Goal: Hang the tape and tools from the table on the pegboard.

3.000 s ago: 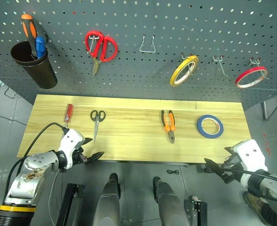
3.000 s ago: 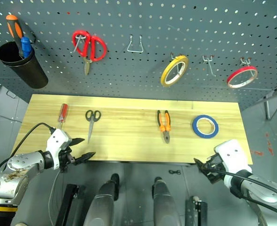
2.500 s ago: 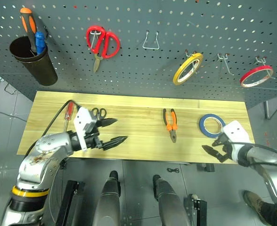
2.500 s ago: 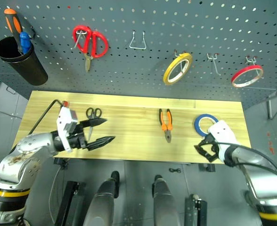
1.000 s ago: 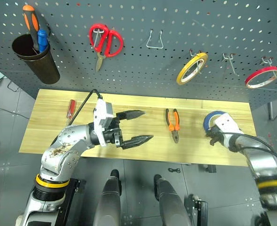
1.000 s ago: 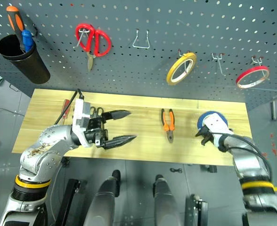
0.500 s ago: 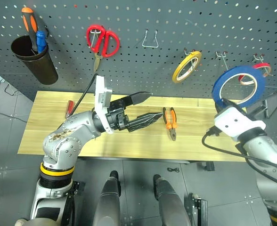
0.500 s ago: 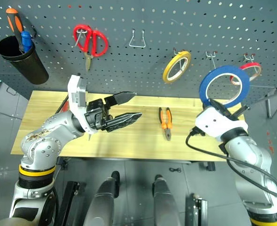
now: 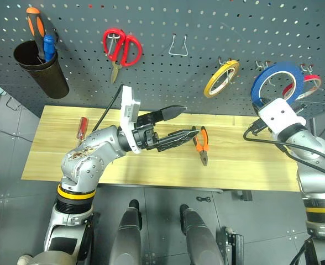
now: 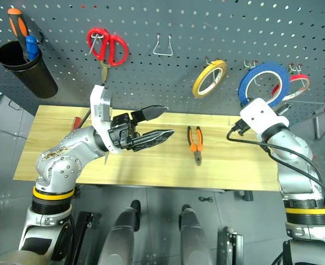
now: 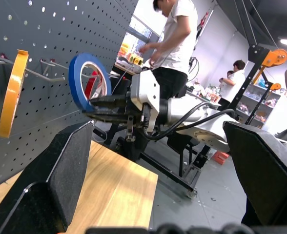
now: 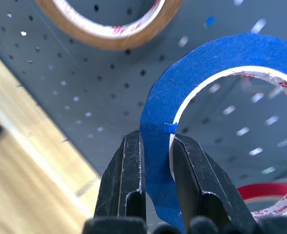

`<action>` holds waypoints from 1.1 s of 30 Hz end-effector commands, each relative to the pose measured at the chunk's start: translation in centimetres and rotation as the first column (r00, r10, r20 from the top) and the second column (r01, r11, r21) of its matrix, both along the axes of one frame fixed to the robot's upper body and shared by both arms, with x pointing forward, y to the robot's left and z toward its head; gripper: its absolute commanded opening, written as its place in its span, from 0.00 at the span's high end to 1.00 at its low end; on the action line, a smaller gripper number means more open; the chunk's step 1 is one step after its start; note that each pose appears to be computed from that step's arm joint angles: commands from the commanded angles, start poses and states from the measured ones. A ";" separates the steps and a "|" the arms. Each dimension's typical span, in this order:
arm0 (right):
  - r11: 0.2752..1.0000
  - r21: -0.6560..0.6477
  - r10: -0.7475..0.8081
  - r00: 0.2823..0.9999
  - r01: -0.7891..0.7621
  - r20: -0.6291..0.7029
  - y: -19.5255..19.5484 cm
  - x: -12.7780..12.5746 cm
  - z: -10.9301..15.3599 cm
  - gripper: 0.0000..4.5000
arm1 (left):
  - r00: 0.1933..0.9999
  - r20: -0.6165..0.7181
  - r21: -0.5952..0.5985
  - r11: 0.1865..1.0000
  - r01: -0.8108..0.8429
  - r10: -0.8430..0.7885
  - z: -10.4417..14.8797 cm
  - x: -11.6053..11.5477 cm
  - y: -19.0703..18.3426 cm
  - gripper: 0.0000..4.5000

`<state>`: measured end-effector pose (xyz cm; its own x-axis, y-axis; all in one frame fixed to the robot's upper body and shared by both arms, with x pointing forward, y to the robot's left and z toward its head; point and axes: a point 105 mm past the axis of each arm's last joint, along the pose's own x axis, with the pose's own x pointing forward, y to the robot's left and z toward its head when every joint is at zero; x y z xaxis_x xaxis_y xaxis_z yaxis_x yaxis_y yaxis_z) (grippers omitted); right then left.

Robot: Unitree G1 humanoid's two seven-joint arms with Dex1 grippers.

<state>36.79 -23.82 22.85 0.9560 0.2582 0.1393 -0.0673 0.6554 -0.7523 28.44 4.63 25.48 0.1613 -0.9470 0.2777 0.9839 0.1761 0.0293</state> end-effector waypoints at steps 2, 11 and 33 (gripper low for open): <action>0.999 0.024 0.040 0.999 -0.041 0.011 0.3 -0.6 0.3 0.47 | 0.997 0.069 -0.033 0.999 -0.012 0.014 1.3 -0.1 0.3 0.00; 0.994 0.096 0.057 0.990 -0.045 -0.130 0.9 -4.9 -3.3 0.00 | 0.997 0.063 0.016 0.999 -0.044 0.043 -0.2 -0.2 1.4 0.00; 0.822 0.434 0.110 0.645 0.369 -0.756 9.0 3.0 -11.6 0.00 | 0.977 0.071 0.417 0.884 -0.213 0.202 -9.3 -2.2 9.3 0.00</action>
